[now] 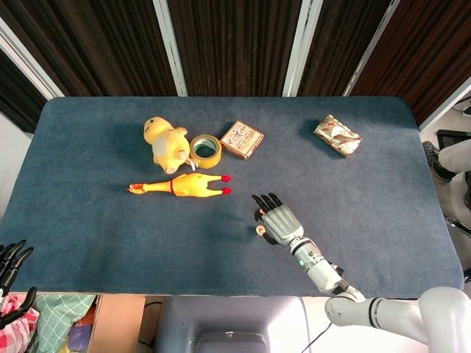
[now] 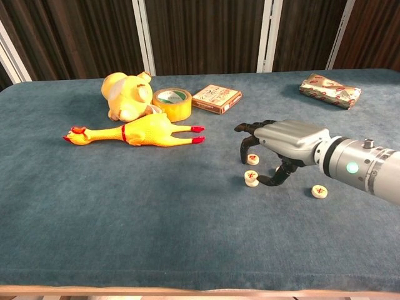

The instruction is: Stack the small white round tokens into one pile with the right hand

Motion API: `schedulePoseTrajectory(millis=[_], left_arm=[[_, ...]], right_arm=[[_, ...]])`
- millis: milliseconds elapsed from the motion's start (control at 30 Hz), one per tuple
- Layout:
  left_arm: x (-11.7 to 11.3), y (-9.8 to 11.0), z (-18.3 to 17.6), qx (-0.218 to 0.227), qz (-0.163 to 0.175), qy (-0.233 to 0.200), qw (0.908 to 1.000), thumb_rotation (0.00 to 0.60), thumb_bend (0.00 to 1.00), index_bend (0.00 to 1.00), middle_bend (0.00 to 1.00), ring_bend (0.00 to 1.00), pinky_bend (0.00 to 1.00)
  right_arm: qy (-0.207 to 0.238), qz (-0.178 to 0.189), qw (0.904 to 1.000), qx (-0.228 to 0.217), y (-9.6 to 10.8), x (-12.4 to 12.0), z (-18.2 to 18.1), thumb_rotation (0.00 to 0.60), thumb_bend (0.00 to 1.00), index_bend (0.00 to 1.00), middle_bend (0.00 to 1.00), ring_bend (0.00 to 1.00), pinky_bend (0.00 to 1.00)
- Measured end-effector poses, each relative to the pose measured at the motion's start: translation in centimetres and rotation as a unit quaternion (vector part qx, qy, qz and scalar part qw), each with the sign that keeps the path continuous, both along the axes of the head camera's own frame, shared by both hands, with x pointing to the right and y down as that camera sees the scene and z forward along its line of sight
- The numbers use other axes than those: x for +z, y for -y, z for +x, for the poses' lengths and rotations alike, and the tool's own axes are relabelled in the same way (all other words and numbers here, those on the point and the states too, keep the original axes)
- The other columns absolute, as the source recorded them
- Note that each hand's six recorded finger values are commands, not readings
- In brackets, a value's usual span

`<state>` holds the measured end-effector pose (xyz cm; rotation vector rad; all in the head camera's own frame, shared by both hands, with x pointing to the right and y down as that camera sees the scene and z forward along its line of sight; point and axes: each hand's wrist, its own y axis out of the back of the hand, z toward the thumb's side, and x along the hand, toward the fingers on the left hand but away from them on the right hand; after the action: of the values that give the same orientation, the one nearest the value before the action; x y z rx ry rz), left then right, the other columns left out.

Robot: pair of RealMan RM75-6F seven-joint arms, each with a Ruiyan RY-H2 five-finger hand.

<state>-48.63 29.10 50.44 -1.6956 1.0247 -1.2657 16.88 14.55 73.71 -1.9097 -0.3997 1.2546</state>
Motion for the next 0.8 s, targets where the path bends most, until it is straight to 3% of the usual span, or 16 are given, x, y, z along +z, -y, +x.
schedulePoseTrajectory(millis=[233, 800], left_arm=[[0.1, -0.1, 0.0, 0.001, -0.001, -0.001, 1.0000, 0.600, 0.44, 0.00, 0.00, 0.00, 0.07], [0.2, 0.0, 0.2, 0.003, -0.003, 0.001, 1.0000, 0.600, 0.44, 0.00, 0.00, 0.00, 0.07]], right_arm=[[-0.025, 0.025, 0.9994, 0.001, 0.1, -0.7, 2.8, 0.600, 0.48, 0.47, 0.00, 0.00, 0.00], [-0.059, 0.012, 0.9982, 0.003, 0.5, 1.8, 3.9, 0.600, 0.48, 0.56, 0.00, 0.00, 0.00]])
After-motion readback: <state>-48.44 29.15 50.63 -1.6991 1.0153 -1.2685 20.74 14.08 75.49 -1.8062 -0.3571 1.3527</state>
